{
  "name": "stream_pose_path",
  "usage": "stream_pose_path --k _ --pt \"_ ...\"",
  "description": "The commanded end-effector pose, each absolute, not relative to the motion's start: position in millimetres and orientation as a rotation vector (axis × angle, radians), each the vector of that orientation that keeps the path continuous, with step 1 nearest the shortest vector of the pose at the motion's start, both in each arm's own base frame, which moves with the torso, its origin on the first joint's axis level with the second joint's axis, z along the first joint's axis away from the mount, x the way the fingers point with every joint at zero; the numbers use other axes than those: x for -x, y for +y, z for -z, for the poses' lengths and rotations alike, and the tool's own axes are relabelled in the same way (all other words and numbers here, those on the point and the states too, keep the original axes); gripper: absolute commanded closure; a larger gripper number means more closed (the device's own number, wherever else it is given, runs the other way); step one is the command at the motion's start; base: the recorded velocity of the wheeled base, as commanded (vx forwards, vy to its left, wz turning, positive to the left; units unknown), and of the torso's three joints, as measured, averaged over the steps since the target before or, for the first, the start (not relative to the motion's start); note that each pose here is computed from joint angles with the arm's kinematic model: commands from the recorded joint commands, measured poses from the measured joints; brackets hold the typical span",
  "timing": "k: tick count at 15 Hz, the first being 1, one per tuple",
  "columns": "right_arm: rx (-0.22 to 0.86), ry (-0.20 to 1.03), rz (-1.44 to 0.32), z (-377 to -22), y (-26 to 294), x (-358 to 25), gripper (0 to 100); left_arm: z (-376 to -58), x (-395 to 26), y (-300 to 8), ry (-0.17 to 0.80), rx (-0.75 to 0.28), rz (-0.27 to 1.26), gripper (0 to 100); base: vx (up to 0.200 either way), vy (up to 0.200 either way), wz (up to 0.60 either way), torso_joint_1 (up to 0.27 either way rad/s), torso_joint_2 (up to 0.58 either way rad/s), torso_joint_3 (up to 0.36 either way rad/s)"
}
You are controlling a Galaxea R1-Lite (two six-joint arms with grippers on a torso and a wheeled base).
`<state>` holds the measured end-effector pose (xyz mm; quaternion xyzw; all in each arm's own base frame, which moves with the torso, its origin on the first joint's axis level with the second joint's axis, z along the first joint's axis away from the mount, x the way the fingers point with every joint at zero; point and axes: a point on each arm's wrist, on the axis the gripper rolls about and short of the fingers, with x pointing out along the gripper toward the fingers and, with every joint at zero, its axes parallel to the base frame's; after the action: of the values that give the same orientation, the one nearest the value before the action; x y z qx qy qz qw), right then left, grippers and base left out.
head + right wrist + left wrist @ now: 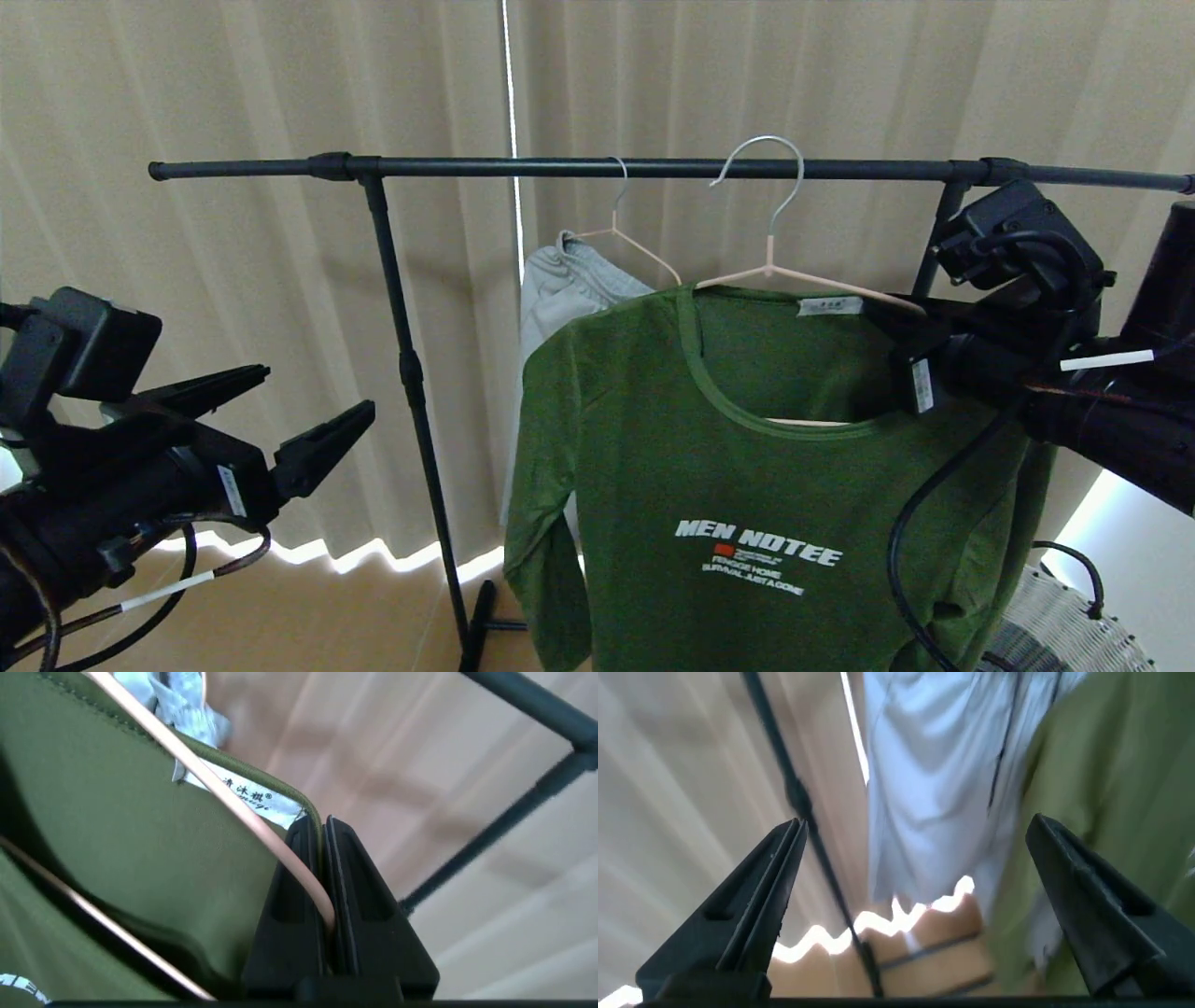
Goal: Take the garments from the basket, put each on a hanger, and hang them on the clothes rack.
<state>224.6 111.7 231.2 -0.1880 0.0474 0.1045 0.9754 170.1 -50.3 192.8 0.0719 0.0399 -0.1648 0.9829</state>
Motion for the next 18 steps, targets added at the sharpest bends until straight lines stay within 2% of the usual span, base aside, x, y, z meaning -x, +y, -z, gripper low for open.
stream_pose_path --k 1,3,6,9,12,16,18 --pt "0.378 0.096 -0.194 -234 106 -222 100 -195 -171 -52 0.071 -0.144 0.337 0 0.000 0.000 0.00 0.000 0.00 0.000" --pt "0.383 0.129 -0.152 -235 91 -218 100 -189 -172 -56 0.098 -0.148 0.363 0 0.000 0.000 0.00 0.000 0.00 0.000" --pt "0.393 0.192 -0.086 -235 69 -210 100 -180 -170 -56 0.124 -0.085 0.363 0 0.000 0.000 0.00 0.000 0.00 0.000" --pt "0.411 0.317 0.008 -226 40 -192 100 -185 -173 -57 0.017 -0.077 0.357 0 0.000 0.000 0.00 0.000 0.00 0.000" --pt "0.399 0.386 0.126 -226 14 -180 100 -182 -168 -55 -0.029 -0.086 0.352 0 0.000 0.000 0.00 0.000 0.00 0.000" --pt "0.456 0.442 0.345 -230 -18 -177 100 -177 -172 -54 -0.011 -0.098 0.342 0 0.000 0.000 0.00 0.000 0.00 0.000" --pt "0.453 0.430 0.391 -232 -24 -178 100 -173 -177 -52 0.015 -0.101 0.326 0 0.000 0.000 0.00 0.000 0.00 0.000"
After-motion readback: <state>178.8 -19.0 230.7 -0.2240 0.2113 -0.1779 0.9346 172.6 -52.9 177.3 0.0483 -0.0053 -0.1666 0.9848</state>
